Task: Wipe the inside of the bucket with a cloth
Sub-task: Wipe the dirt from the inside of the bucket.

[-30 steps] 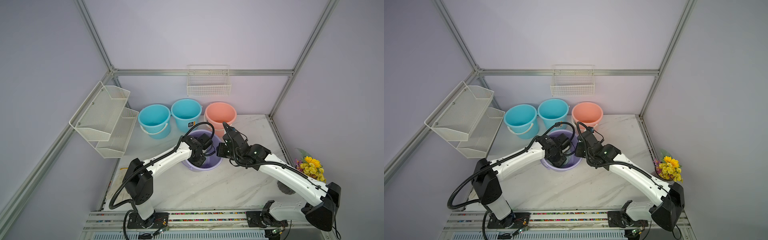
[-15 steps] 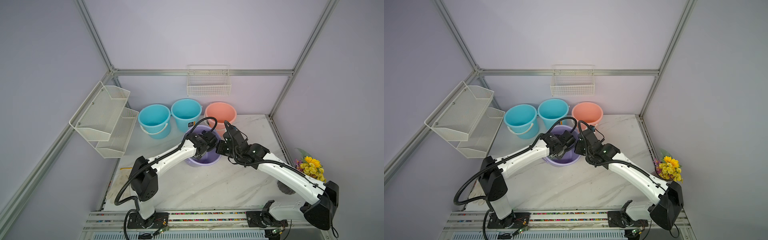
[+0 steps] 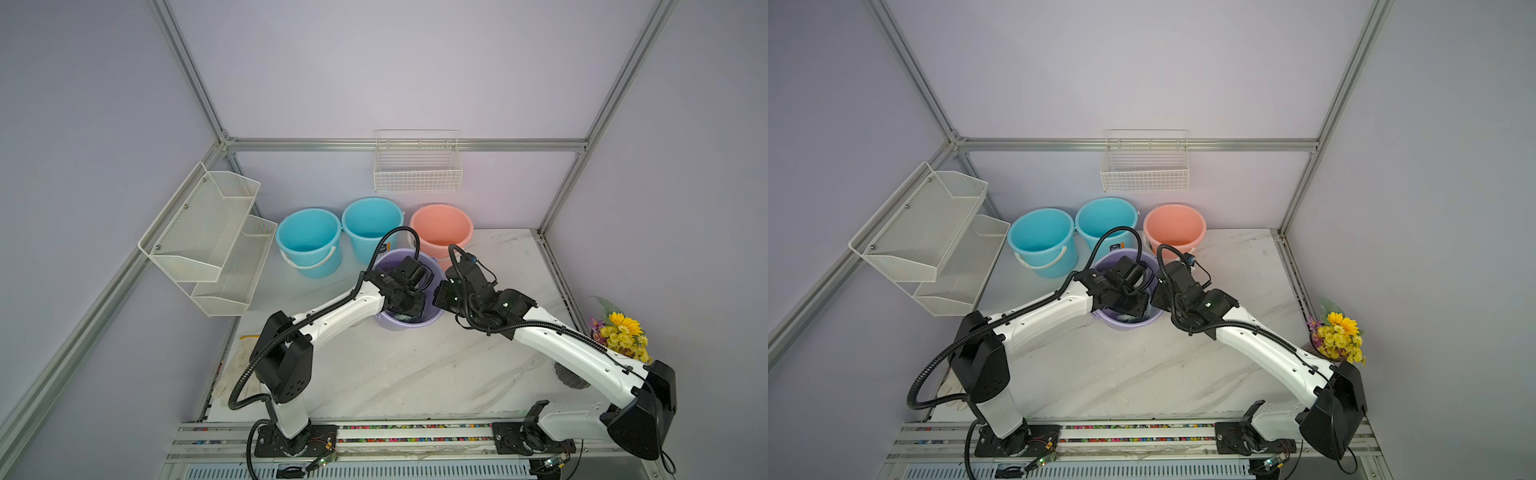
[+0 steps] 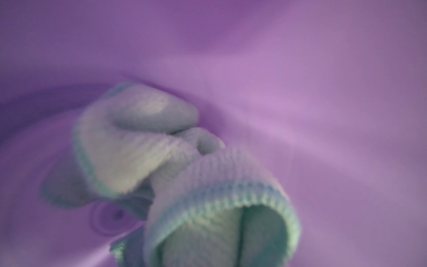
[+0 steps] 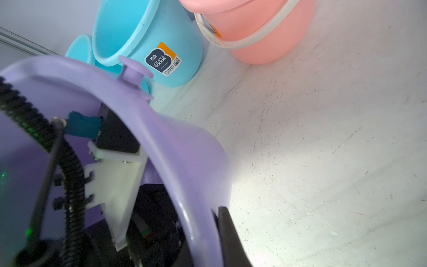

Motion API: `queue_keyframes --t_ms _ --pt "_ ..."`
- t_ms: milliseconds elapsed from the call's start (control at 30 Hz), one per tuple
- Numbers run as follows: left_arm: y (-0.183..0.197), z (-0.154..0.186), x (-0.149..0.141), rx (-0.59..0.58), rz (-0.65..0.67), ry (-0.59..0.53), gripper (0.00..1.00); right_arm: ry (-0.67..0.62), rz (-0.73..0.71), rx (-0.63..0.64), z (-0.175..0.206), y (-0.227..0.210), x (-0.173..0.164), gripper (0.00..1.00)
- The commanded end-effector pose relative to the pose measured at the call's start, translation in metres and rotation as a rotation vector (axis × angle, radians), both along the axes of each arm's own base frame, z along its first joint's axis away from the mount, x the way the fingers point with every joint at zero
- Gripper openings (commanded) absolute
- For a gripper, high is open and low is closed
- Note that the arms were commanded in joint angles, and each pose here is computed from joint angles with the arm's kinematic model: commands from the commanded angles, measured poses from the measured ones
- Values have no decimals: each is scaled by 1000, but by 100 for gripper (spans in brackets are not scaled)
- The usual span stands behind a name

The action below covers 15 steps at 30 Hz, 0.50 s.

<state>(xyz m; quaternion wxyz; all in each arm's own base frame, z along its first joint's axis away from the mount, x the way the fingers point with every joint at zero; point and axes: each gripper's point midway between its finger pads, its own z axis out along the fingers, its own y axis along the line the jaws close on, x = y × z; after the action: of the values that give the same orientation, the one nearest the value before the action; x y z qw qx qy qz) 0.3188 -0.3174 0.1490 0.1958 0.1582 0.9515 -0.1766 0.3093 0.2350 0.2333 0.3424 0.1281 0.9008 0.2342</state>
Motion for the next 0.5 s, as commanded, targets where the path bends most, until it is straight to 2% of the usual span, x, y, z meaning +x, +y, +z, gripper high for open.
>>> queue_keyframes --t_ms 0,100,233,367,467 --pt "-45 12 -14 -241 -149 102 0 -46 111 54 29 19 -13 0" --pt "-45 10 -37 -265 -225 175 0 -60 89 3 28 11 -9 0" --pt "-27 9 -63 -192 -315 242 0 -63 69 -76 24 1 -2 0" --pt "7 3 -75 -4 -346 267 0 -66 55 -163 23 -9 2 0" --pt "48 -6 -72 225 -330 244 0 -72 49 -224 26 -15 4 0"
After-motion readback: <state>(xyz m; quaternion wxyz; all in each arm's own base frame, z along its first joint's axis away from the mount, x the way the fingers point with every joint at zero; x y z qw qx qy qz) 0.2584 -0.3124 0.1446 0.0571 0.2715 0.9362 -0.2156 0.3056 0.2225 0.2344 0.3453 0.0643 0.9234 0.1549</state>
